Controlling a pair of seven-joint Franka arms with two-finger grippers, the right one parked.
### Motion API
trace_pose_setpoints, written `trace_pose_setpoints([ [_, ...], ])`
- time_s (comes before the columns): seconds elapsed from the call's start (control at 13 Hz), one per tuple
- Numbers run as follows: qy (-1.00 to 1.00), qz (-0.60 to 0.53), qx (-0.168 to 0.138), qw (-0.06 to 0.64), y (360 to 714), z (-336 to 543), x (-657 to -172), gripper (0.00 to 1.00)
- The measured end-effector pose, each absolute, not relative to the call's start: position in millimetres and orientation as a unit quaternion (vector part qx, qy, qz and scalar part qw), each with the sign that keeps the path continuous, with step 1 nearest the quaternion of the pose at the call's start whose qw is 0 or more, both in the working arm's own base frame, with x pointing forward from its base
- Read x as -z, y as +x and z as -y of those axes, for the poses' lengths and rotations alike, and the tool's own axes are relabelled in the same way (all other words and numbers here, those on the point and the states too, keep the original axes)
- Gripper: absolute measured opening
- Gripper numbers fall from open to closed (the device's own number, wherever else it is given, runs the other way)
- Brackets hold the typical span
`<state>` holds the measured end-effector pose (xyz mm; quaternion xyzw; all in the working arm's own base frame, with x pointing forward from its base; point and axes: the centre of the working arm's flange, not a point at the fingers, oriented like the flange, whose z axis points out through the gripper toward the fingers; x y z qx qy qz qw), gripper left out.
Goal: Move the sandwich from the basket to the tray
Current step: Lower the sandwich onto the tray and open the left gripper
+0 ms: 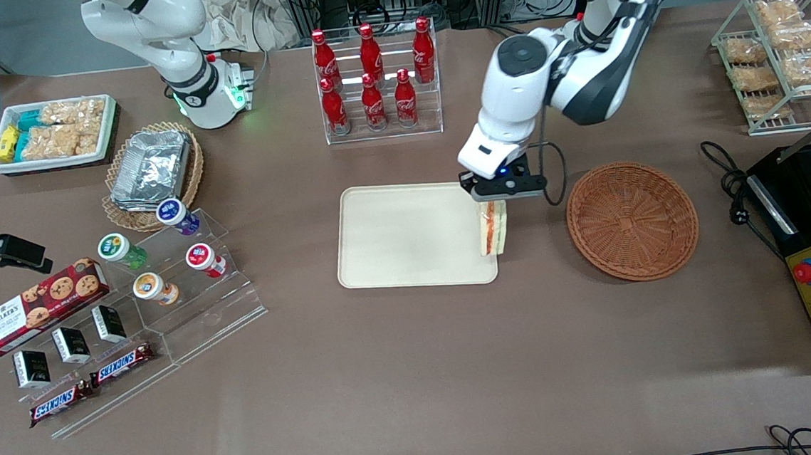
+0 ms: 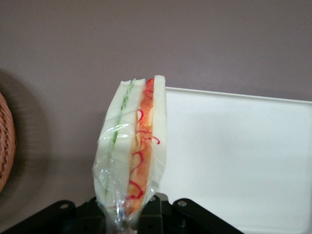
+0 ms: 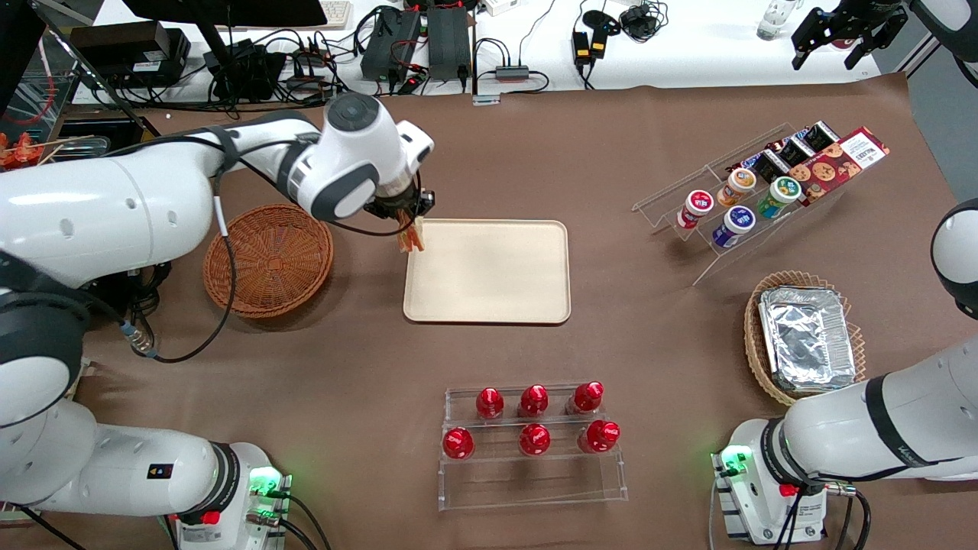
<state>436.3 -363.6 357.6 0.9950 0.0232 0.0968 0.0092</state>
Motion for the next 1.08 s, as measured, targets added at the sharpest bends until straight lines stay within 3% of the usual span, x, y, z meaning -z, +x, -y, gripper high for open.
trace_pose_setpoints([
  [0.23,0.991,-0.025,-0.126,-0.03,420.9,385.4,-292.4,0.2],
  [0.46,0.992,-0.021,-0.121,-0.041,415.3,389.8,-245.7,0.2],
  [1.08,0.992,0.008,-0.124,-0.019,411.6,403.5,-232.2,0.2],
])
